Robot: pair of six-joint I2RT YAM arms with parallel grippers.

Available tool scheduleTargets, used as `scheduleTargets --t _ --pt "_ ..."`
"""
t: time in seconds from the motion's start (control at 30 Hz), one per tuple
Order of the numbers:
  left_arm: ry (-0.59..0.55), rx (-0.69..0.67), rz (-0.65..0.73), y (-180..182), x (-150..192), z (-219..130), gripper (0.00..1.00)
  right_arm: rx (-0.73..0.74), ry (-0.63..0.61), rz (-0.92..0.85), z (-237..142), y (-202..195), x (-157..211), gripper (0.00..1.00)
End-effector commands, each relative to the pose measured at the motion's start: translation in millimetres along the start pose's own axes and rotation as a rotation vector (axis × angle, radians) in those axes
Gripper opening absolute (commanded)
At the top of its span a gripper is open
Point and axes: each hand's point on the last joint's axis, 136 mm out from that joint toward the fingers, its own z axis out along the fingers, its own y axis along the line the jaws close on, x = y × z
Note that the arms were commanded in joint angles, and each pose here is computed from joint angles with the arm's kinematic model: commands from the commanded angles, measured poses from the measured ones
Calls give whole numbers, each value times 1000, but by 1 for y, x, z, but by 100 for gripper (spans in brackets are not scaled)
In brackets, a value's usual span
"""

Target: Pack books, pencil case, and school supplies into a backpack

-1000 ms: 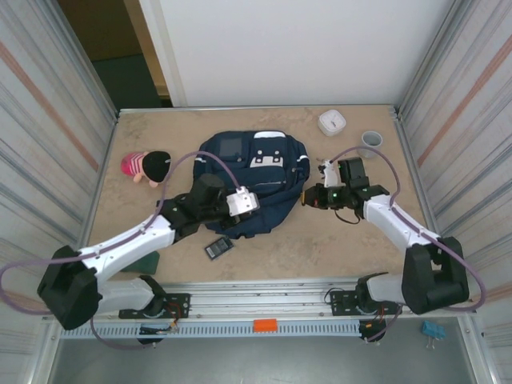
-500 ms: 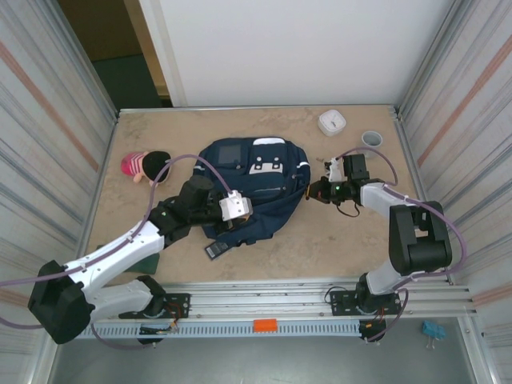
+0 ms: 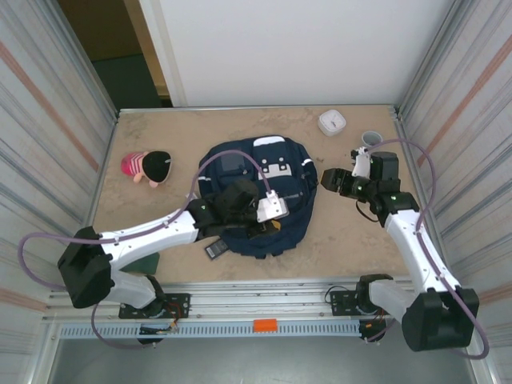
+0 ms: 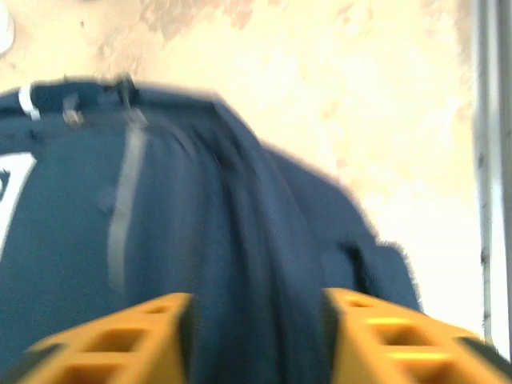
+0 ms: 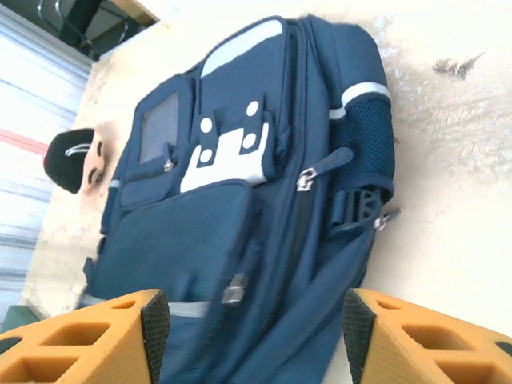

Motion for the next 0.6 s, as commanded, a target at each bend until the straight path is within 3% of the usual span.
scheduleTargets --t 0.0,0.2,0.4,0.57 --pt "-80 -45 -72 11 -40 -23 67 60 113 11 -7 -10 27 61" --pt "-51 -149 -136 42 -9 -42 79 4 265 97 14 -16 66 60" --pt "103 -137 121 38 33 -18 88 7 302 103 35 -19 82 58" --pt "123 -99 171 36 37 14 90 8 294 110 38 -21 81 59"
